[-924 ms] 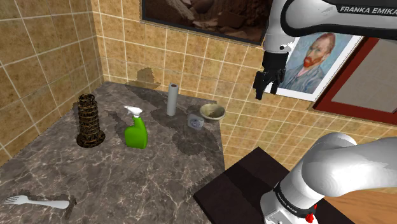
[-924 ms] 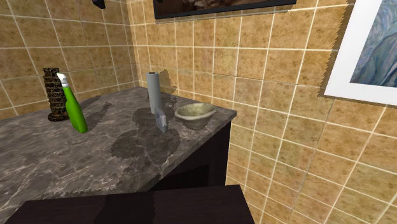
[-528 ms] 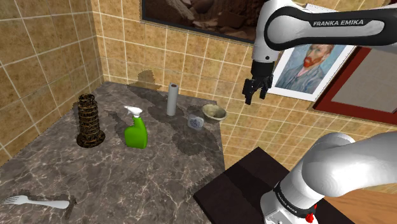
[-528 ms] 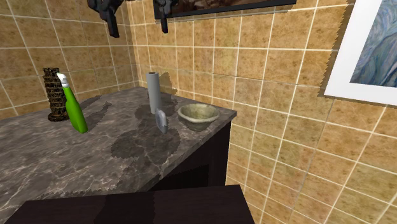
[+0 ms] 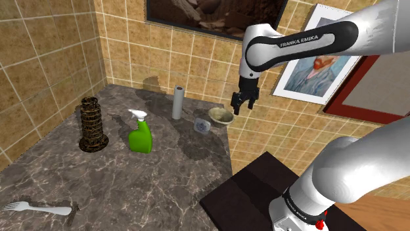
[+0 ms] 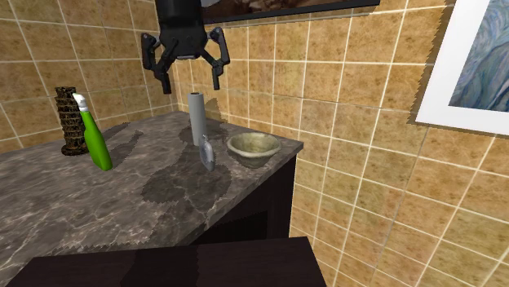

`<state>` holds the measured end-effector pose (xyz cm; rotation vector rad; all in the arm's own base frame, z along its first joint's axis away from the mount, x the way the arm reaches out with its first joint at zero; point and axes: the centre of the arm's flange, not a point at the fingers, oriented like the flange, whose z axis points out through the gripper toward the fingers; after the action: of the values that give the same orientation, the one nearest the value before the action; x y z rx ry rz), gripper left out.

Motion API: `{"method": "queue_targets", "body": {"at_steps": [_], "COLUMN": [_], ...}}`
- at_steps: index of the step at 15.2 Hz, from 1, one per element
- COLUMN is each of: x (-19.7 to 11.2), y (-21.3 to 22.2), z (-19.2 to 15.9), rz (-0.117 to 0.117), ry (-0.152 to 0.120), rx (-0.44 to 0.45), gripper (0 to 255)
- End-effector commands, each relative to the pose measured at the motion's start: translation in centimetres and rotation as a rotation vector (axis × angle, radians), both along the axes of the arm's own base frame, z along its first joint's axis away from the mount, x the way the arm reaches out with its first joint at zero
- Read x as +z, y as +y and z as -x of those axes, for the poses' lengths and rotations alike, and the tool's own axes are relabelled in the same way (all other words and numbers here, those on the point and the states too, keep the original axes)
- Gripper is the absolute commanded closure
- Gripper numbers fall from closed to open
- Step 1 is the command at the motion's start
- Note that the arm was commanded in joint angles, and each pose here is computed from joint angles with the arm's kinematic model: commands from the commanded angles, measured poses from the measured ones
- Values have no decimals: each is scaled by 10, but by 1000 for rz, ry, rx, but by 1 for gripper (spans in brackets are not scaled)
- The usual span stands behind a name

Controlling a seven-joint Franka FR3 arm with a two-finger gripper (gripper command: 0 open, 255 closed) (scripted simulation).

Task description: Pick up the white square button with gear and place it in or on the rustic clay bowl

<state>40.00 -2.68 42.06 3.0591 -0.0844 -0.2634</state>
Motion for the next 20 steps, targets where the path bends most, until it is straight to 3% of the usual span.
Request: {"method": "queue_targets", "body": {"at_steps": [1,17,20], "x": [-20,-177,-195], "y": [-3,2,2], "z": [-16,-150,-155], "rz": [-2,-22,-23], "ry": [-6,-40,-41], "rx": [6,51,52], "gripper": [0,0,0]}}
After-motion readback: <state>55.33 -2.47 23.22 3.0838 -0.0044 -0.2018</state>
